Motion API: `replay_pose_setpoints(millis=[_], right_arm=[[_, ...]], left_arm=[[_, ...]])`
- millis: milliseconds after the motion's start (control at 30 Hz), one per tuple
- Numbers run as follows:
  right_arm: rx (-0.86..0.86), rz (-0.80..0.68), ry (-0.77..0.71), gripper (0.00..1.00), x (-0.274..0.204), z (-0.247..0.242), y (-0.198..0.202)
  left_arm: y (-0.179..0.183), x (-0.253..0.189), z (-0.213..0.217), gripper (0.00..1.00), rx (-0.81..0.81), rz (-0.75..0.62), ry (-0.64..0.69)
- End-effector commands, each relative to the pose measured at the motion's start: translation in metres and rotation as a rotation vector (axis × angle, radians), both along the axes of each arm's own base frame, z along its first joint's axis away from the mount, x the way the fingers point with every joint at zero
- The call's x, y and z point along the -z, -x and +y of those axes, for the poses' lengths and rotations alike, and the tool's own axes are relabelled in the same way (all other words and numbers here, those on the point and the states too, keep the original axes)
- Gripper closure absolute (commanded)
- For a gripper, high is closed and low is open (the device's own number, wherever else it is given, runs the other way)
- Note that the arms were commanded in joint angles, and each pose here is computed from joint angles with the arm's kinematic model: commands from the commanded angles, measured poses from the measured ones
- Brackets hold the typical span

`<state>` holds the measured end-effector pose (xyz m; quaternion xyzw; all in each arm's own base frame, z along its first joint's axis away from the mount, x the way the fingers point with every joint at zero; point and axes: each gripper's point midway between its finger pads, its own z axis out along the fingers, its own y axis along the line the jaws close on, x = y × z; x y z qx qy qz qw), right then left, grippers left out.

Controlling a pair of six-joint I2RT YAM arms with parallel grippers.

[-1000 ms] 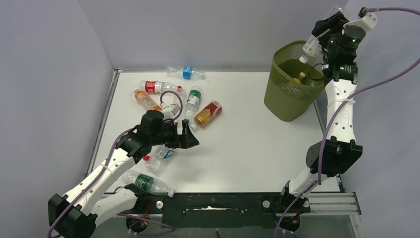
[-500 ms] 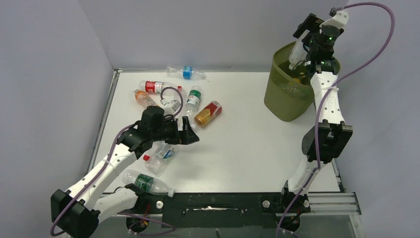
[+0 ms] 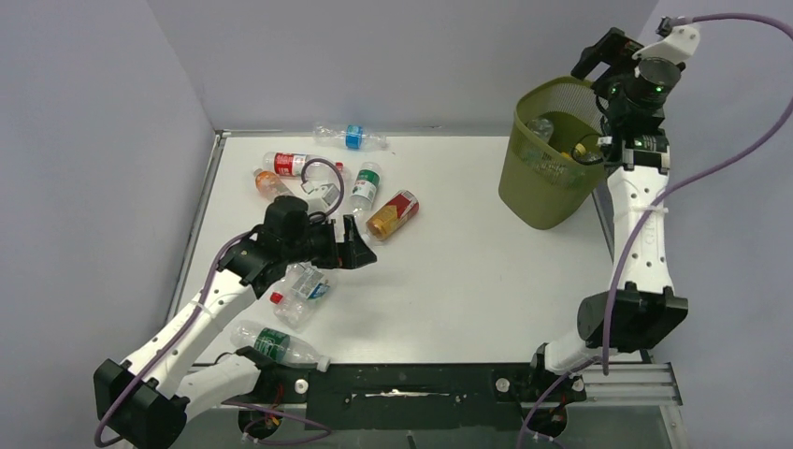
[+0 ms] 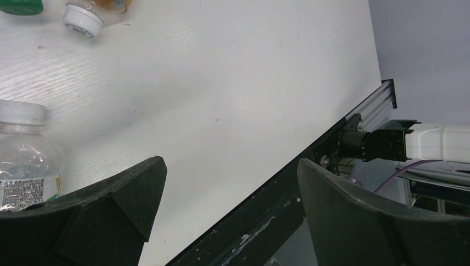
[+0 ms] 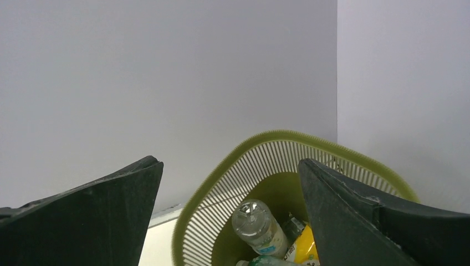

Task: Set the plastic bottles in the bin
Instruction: Place the plastic bottle in the trash bin.

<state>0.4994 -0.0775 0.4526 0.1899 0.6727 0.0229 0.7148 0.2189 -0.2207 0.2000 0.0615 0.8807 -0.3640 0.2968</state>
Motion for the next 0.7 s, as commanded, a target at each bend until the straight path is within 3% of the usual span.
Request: replay_pose_setpoints(millis=[0,333,667], right_arm=[[-0.065,-0.113,0.011,0.0,-0.064,0.019,0.062],[-0.315,-0.005,-0.036,0.01,-0.036,0.077,0.137],[-0.54,0.128,-0.126,0.02,0.023,0.141,0.181]], left_arm=[[-0.005,-0.037,-0.004,0.1,0.009,-0.083,0.053],[-0.006,-0.054,0.002,0.1,-0.021,-0.119,0.051],[-0.001,-0.062,0.009,0.1,-0.044,-0.13,0.044]])
